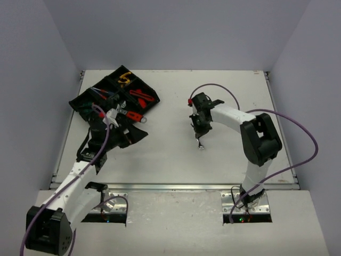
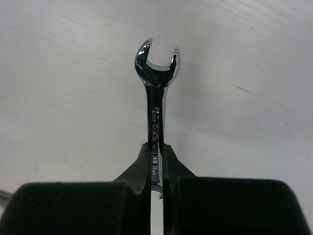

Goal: Sort the tools into containers

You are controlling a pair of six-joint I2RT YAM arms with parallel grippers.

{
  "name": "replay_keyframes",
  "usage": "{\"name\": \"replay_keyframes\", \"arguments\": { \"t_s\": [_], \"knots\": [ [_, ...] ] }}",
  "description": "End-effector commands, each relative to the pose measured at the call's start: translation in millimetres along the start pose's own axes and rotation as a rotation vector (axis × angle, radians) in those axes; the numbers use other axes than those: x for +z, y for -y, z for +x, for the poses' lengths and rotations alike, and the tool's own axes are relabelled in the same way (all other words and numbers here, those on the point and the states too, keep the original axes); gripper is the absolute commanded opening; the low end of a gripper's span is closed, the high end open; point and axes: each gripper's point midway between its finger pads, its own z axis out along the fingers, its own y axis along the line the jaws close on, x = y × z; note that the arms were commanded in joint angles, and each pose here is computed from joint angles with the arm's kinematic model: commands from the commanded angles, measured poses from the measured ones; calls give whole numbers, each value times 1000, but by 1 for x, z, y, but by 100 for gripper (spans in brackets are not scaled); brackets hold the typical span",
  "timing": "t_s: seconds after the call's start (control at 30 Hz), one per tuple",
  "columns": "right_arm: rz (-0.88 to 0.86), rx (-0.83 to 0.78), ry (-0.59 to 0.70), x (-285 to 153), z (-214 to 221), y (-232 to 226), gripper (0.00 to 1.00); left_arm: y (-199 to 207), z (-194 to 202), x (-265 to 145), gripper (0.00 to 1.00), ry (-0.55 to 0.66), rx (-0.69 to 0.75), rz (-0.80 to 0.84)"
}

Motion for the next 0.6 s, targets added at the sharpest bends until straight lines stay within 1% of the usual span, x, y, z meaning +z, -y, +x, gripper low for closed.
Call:
{"name": "replay_keyframes", "arguments": {
  "t_s": [0.0,0.13,0.2,0.27,0.37,0.43,0.57],
  "knots": [
    [-198,-44,207,-40,-33,-63,0,65,-20,11,100,114,-25,276],
    [-356,-111,280,-65,-32,-115,0,69,-13,16,100,151,-102,343],
    [-452,-159,305,-80,-27,-143,0,83,-12,16,100,169,-93,406],
    [-515,-197,368,-100,-29,-167,0,87,-12,19,100,183,-111,412],
    [-561,-248,420,-121,-23,-193,0,86,-14,24,95,214,-150,391],
    [-552,-265,434,-128,-24,-198,0,89,-9,27,90,205,-154,385],
    [-579,-303,454,-142,-20,-217,0,79,-6,38,83,208,-187,301]
  ]
}}
